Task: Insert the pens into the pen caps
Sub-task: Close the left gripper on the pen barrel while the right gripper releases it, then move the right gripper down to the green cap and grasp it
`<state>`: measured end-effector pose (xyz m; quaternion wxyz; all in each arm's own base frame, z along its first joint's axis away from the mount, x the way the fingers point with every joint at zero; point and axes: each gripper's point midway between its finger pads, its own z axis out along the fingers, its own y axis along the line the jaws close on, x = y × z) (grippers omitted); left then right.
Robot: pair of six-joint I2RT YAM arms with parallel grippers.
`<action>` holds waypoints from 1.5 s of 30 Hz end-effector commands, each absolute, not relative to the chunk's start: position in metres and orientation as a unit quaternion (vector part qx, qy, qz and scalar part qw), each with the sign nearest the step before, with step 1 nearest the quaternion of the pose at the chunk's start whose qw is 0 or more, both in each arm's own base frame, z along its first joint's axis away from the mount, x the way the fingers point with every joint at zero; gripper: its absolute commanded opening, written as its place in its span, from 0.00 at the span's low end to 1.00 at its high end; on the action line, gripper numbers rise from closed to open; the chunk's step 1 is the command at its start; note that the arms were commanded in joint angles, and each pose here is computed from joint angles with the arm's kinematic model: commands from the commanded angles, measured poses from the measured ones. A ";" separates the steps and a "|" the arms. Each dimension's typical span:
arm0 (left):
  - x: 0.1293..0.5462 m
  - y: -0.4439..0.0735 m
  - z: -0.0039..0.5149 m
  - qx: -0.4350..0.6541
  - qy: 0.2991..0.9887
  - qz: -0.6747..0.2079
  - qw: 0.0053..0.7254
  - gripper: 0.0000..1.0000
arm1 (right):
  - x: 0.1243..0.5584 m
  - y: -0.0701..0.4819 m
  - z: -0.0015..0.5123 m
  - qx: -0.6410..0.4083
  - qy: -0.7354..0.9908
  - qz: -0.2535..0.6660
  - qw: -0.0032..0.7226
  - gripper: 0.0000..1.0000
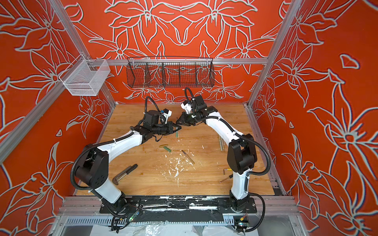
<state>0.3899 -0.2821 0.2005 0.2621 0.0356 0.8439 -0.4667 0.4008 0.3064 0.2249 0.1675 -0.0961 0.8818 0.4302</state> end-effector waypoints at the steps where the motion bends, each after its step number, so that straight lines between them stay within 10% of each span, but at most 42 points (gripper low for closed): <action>1: 0.374 -0.286 0.206 0.057 0.849 -0.469 0.237 0.00 | 0.410 0.300 0.249 -0.094 0.864 0.447 0.213 0.39; 5: 0.364 -0.269 0.190 0.031 0.877 -0.426 0.221 0.00 | 0.408 0.295 0.255 -0.112 0.852 0.457 0.227 0.79; 9: 0.352 -0.244 0.179 0.003 0.905 -0.365 0.217 0.00 | 0.404 0.293 0.244 -0.121 0.855 0.458 0.213 0.95; 45: 0.258 -0.139 0.140 0.045 0.934 -0.237 0.265 0.00 | 0.351 0.309 0.129 -0.183 0.929 0.316 0.051 0.93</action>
